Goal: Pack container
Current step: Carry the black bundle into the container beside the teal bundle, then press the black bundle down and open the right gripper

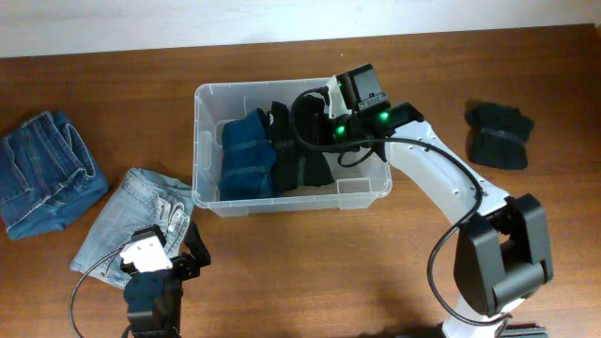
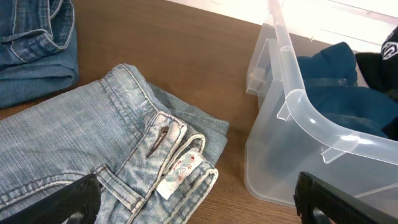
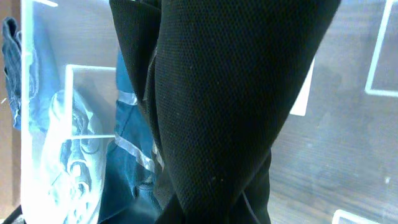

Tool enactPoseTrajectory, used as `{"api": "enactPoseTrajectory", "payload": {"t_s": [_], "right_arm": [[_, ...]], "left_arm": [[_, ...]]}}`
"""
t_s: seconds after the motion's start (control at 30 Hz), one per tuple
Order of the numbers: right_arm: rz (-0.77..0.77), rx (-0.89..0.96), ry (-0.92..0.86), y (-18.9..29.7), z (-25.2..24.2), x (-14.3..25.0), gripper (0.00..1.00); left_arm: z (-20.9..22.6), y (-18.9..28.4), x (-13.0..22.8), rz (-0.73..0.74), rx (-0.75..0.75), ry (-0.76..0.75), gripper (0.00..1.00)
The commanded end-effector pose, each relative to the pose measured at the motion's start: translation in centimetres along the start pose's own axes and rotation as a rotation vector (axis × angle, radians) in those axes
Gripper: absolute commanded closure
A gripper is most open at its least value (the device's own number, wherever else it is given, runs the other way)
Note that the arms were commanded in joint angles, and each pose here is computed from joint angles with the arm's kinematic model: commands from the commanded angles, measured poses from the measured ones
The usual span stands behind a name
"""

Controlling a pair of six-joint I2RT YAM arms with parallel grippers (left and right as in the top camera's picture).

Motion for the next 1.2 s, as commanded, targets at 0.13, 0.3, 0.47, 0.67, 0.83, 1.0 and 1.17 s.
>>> {"api": "enactPoseTrajectory", "payload": {"t_s": [0.13,0.3,0.47,0.67,0.83,1.0,1.17], "right_arm": [[0.039,-0.019,-0.042,-0.6,0.2,0.3,0.95],[0.05,-0.016,-0.008,-0.8,0.1,0.4,0.87],[0.069,-0.011,0.016,-1.4,-0.3,0.7,0.86],[0.09,-0.006,0.07,-2.3,-0.8,1.0,0.86],[0.092,0.021,0.143,-2.6,-1.2,1.0,0.76],[0.092,0.037,0.234,-2.6,-1.4,1.0,0.39],[0.053,0.039,0.318,-1.9,-1.6,-0.1,0.21]], "left_arm": [[0.1,-0.1,0.4,0.006,0.006,0.003,0.01],[0.1,-0.1,0.4,0.005,0.006,0.003,0.01],[0.1,-0.1,0.4,0.006,0.006,0.003,0.01],[0.1,-0.1,0.4,0.006,0.006,0.003,0.0],[0.1,-0.1,0.4,0.006,0.006,0.003,0.0],[0.1,-0.1,0.4,0.006,0.006,0.003,0.01],[0.1,-0.1,0.4,0.006,0.006,0.003,0.01]]}}
Point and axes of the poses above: each gripper's point midway between its finger pads, its own y axis back along the fingers, its own z axis along the line the jaws close on, x = y × z, the point moved 9 cm from there along y, back along the fingers, and after that the axes turned 7 degrees about y, right-handed, at the moved point
